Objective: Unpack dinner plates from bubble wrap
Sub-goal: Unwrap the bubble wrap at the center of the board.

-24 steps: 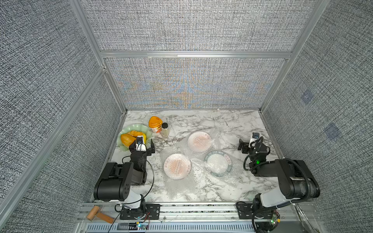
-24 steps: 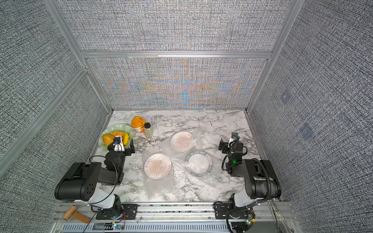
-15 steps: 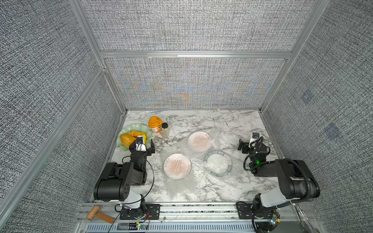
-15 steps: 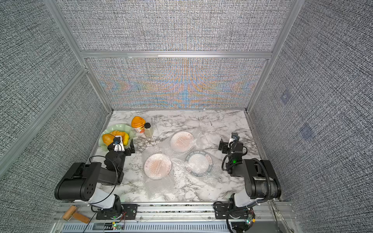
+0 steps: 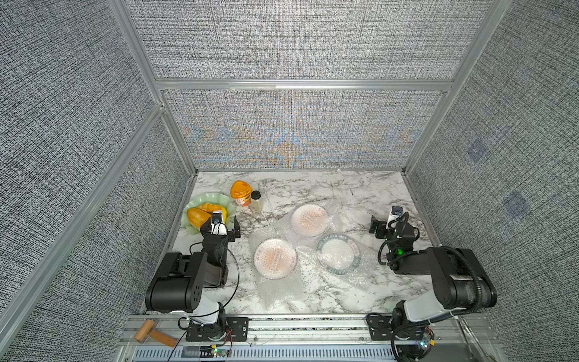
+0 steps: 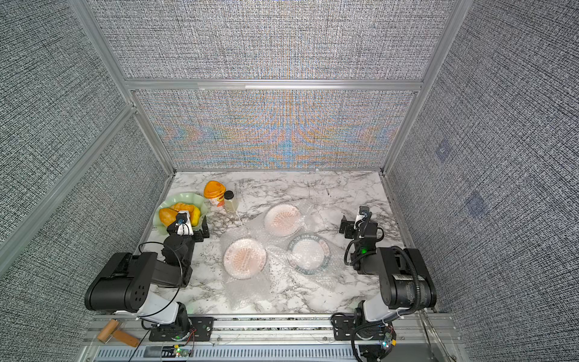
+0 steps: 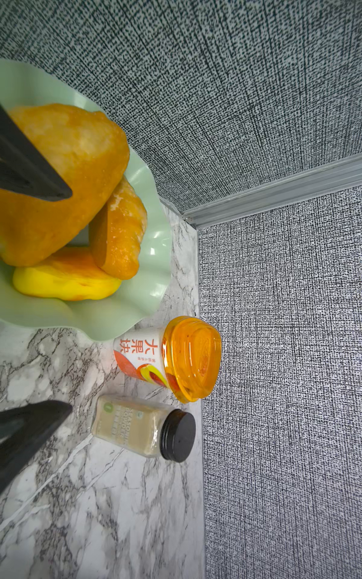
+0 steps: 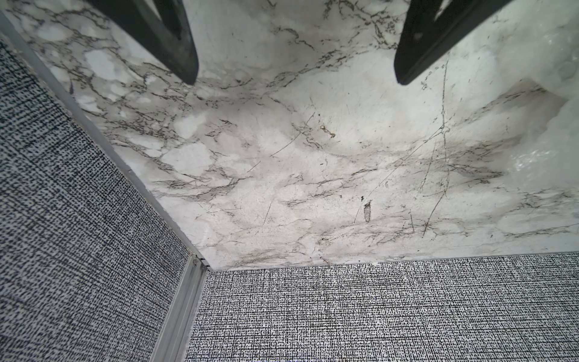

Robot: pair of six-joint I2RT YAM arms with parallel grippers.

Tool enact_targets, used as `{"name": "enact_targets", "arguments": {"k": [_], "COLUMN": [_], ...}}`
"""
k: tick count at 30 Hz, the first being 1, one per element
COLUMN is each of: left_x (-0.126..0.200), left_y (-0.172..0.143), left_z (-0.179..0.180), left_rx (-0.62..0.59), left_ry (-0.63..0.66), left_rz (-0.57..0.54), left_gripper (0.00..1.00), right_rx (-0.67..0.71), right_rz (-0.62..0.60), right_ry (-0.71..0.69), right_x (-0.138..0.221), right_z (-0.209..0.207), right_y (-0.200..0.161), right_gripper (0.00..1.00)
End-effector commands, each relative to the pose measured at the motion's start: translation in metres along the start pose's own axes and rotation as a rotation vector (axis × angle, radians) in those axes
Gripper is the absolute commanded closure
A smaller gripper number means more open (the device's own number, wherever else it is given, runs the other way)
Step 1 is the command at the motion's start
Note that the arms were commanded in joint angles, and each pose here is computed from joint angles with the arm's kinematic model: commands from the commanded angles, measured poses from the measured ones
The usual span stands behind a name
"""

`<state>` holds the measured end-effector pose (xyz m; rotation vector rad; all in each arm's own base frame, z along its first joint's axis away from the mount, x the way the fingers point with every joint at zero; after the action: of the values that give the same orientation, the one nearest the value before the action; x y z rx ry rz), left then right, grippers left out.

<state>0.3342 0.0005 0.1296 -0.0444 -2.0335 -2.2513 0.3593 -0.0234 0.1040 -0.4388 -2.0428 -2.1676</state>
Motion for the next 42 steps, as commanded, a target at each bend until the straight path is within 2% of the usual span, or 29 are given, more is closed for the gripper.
{"name": "enact_targets", "arguments": {"k": [1,4,6,9,10,13,17,19,21,22,24,25,28,31,36,39,42], "left_x": [0.000,0.001,0.003,0.002,0.002,0.001,-0.007,-0.004,0.008,0.016,0.031,0.038,0.056,0.079,0.113,0.121,0.124], "left_y": [0.001,0.005,0.014,0.038,0.046,0.062,0.071,0.063,0.060,0.057,0.051,0.047,0.051,0.048,0.011,-0.001,-0.016], "left_z": [0.000,0.003,0.014,0.011,0.015,0.030,-0.007,-0.023,-0.038,-0.043,-0.048,-0.050,-0.062,-0.067,-0.071,-0.085,-0.090], "left_rx": [-0.005,-0.009,0.018,-0.007,0.041,0.343,0.527,0.638,0.718,0.733,0.753,0.770,0.784,0.776,0.790,0.836,0.847], "left_ry": [-0.004,0.021,0.098,0.067,0.090,0.200,-0.037,-0.115,-0.188,-0.204,-0.221,-0.232,-0.355,-0.417,-0.419,-0.421,-0.395], "left_rz": [-0.005,-0.020,-0.016,-0.004,0.005,0.084,0.219,0.341,0.476,0.542,0.619,0.639,0.618,0.607,0.709,0.779,0.842], "left_gripper": [0.01,0.01,0.01,0.01,0.01,0.01,0.01,0.01,0.01,0.01,0.01,0.01,0.01,0.01,0.05,0.10,0.10], "right_rx": [-0.003,-0.017,-0.050,-0.063,-0.102,-0.245,-0.491,-0.543,-0.671,-0.773,-0.882,-0.914,-0.897,-0.768,-0.575,-0.473,-0.378], "right_rz": [-0.015,-0.025,-0.054,-0.082,-0.104,-0.114,0.021,0.099,0.162,0.205,0.234,0.238,0.224,0.300,0.417,0.488,0.579], "right_ry": [0.002,0.001,-0.078,-0.085,-0.081,-0.065,-0.120,-0.101,-0.139,-0.103,0.201,0.277,0.354,0.358,0.417,0.501,0.620], "right_x": [0.000,0.001,0.012,0.032,0.039,0.049,0.051,0.048,0.044,0.041,0.036,0.037,0.048,0.061,0.095,0.117,0.140], "right_z": [0.000,-0.001,-0.013,-0.013,-0.013,-0.010,-0.017,-0.018,-0.032,-0.038,-0.024,-0.017,0.000,0.030,0.085,0.124,0.170], "right_y": [0.003,0.005,0.016,0.047,0.061,0.087,0.100,0.101,0.090,0.084,0.094,0.096,0.100,0.099,0.081,0.062,0.045], "right_gripper": [0.01,0.01,0.01,0.01,0.01,0.01,0.01,0.01,0.01,0.01,0.01,0.01,0.01,0.01,0.01,0.01,0.01]}}
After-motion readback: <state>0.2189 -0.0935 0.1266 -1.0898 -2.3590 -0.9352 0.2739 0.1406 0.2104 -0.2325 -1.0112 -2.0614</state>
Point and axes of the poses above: each gripper's point midway between its finger pads, its own x axis back along the fingers, its own z axis along the line the jaws close on, y = z × x, the point moved 3 cm from there along x, back along the fingers, and after that the axes turned 2 degrees about -x, right-handed, at the moved point
